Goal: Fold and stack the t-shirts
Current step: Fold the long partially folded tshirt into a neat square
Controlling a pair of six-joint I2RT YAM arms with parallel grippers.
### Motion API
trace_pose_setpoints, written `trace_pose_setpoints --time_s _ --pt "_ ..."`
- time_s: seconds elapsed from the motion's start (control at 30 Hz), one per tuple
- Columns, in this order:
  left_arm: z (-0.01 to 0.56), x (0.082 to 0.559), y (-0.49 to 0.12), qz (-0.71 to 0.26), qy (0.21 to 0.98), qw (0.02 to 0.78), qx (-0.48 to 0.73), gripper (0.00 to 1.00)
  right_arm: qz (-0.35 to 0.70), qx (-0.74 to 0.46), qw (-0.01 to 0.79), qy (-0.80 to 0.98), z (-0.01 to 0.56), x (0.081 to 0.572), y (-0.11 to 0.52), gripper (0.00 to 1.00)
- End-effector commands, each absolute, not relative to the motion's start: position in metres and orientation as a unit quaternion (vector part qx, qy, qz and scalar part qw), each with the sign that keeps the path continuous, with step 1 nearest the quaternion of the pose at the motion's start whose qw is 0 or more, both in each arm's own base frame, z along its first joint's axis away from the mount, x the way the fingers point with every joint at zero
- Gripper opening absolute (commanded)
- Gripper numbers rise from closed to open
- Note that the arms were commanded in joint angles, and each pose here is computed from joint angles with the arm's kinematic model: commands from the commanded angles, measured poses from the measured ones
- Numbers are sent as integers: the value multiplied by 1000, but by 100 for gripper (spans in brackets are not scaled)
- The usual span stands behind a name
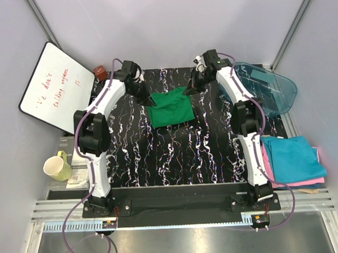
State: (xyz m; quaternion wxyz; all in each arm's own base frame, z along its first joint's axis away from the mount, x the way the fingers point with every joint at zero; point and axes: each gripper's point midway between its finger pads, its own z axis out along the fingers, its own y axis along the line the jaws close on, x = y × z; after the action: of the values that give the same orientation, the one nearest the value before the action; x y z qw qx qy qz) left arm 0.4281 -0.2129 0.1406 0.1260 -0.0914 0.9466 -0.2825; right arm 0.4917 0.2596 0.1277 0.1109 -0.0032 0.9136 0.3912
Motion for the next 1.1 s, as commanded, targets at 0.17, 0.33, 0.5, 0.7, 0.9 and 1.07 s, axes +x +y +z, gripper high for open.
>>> trace_pose_setpoints --time_s 0.17,0.33,0.5,0.7,0.9,1.07 --pt "151 489 -199 -343 918 163 -117 4 420 9 196 886 132 556 275 23" --pt "134 520 -187 -370 905 154 -142 55 420 19 233 877 133 575 276 70" --pt "167 516 -175 -366 902 195 -122 77 396 0 279 875 166 571 266 99" --pt "183 474 -172 -368 903 194 -106 80 408 -42 296 863 212 532 265 100" --pt "150 427 -163 -345 920 152 -105 80 385 6 226 895 155 513 262 100" --pt "153 402 -158 -337 924 153 -99 80 324 19 227 918 119 513 244 100"
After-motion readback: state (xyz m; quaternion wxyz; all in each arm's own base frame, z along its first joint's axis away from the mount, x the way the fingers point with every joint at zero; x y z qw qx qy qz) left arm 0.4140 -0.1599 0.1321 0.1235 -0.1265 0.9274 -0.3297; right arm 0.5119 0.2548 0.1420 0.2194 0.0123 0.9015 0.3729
